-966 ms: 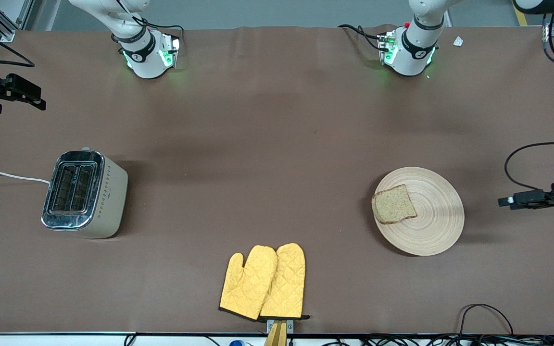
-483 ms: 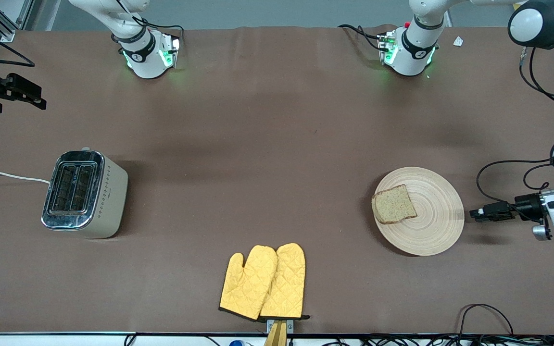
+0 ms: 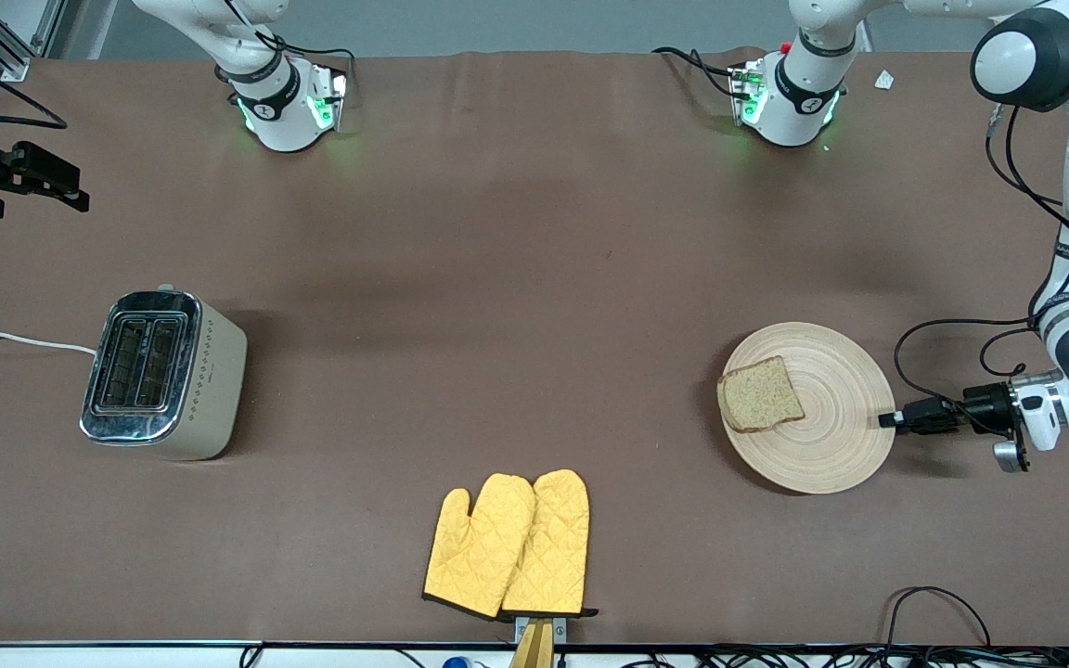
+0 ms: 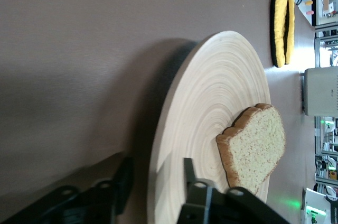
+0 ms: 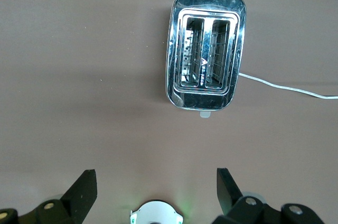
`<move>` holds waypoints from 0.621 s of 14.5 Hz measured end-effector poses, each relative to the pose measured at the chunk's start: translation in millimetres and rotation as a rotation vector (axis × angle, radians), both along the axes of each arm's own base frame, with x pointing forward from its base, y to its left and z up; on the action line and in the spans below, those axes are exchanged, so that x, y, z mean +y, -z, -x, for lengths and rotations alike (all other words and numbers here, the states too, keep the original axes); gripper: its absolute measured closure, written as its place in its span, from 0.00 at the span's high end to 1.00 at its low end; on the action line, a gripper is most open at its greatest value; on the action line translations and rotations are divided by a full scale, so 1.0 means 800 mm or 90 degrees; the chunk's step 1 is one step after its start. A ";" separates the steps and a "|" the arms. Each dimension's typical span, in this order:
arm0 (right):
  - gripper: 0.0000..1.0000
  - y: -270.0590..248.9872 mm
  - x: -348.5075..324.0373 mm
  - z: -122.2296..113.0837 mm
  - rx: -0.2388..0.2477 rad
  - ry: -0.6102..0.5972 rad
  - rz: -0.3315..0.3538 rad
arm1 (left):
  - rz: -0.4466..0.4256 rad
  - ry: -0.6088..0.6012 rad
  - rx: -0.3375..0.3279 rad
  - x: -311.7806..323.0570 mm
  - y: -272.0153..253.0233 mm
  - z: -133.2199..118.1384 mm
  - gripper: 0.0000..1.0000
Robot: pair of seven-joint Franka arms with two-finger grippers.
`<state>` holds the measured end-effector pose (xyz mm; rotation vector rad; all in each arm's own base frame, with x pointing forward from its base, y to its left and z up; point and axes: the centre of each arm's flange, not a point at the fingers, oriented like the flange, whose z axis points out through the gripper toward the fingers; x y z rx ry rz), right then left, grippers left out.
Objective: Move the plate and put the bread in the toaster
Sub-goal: 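Reach the left gripper to the wooden plate rim and grip it, then slide the plate toward the table middle while the right gripper approaches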
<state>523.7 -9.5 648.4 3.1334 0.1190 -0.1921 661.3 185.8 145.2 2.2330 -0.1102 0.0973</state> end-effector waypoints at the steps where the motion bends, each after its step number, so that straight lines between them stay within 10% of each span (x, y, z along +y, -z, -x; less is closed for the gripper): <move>1: 1.00 0.000 0.000 0.000 0.000 0.000 0.000 | 0.004 0.005 0.001 -0.002 0.000 0.000 0.24; 9: 1.00 0.010 0.045 0.005 0.034 -0.042 0.000 | 0.065 0.062 -0.025 -0.047 -0.013 -0.008 0.09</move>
